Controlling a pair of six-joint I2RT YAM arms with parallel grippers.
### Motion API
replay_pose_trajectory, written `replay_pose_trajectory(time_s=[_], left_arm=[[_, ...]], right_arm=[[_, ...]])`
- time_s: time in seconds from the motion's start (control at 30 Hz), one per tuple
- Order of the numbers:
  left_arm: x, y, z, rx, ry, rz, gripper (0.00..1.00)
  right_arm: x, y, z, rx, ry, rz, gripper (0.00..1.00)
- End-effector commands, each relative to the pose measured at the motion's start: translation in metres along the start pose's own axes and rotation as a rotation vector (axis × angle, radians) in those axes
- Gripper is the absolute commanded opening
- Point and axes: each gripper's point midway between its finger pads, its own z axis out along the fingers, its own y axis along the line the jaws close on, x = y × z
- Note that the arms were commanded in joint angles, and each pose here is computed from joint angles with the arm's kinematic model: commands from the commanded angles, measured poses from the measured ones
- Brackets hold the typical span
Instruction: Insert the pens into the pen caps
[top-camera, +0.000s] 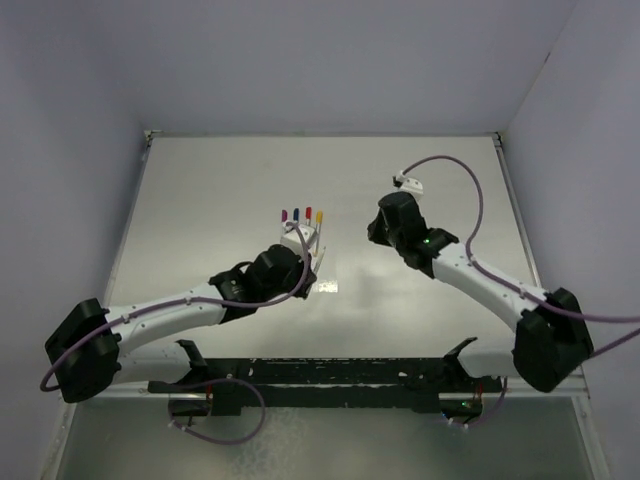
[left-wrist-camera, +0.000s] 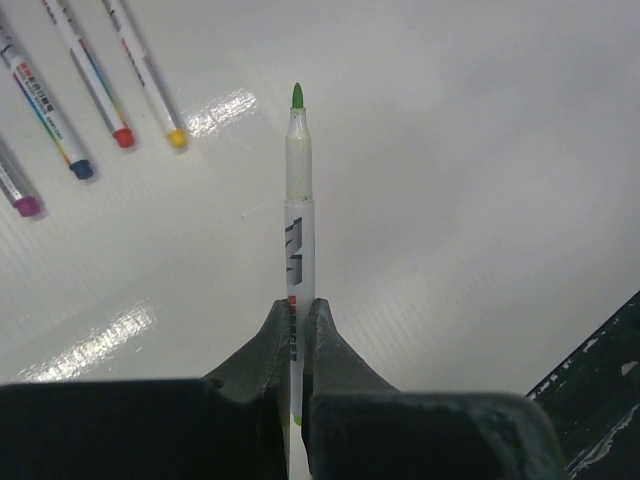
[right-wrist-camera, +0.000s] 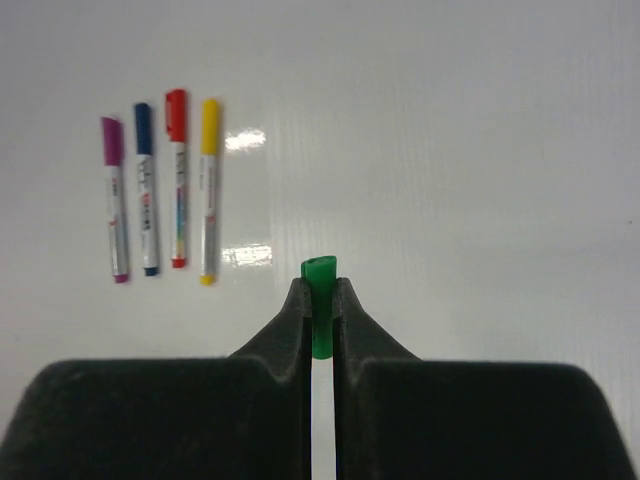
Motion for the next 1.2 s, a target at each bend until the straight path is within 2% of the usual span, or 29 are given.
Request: replay_pose_trajectory(time_s=[0.0,0.2,0.47,0.8,1.17], left_arm=[[-0.051,-0.041,-0.008,0.219,-0.214,-0.003,0.00],[-0.070,-0.087,-0.020,0.499,-0.362,-0.027,0.00],[-0.080,-0.123,-0.026,0.718,-0.400,-0.105,0.00],[-0.090,-0.133,-0.037,0.796,-0.438,-0.168,0.00],[-0.089,-0.135,-0.036,0.808,-0.431,-0.177,0.00]], right_arm=[[-0.039,0.013,-0.039,-0.167,-0.201,-0.003,0.00],[-0.057,0.023,-0.096,-0.393,-0.383,0.007,0.00],[-0.072,0.040,-0.166,-0.666,-0.577,-0.034,0.00],[-0.074,0.051,-0.193,-0.828,-0.670,-0.003,0.00],[-0.083,0.054,-0.197,-0.847,-0.699,0.049,0.00]])
